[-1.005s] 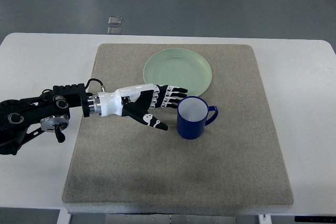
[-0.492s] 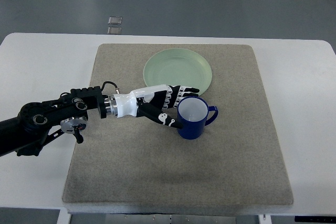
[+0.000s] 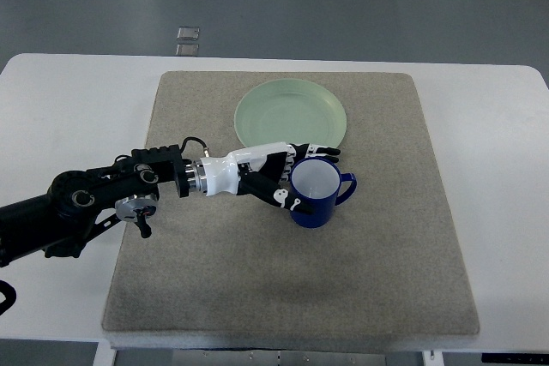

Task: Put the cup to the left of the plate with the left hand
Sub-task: 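Close the left hand fingers around the blue mug body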

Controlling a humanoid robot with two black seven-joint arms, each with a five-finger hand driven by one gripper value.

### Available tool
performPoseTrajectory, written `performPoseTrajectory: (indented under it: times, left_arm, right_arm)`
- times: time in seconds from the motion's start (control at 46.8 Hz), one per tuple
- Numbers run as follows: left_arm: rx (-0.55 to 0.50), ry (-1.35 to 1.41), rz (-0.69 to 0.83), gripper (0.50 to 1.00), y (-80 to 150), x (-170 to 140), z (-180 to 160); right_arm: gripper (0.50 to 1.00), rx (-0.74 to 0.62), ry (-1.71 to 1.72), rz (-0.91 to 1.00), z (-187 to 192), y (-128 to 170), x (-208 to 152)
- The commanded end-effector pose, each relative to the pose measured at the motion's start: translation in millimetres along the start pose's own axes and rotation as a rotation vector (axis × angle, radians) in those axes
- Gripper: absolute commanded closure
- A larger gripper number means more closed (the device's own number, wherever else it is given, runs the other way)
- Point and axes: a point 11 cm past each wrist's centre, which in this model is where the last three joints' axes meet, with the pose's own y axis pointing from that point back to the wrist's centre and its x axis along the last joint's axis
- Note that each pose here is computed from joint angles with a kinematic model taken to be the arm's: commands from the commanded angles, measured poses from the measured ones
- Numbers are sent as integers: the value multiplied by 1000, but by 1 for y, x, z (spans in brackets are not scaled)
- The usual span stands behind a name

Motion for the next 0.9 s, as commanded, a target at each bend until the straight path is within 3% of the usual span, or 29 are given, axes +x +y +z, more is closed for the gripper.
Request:
performPoseTrajectory:
  times: [0.0,0.684,0.877]
  left_arm:
    - [1,0,-2,504,-1,-1,0]
    - [3,-14,20,504,-11,-4,-3]
    - [4,-14,21,525,-11,-4,-3]
  right_arm:
    - [568,0,0,1,0,0,0]
    - [568,0,0,1,0,0,0]
    - [568,0,0,1,0,0,0]
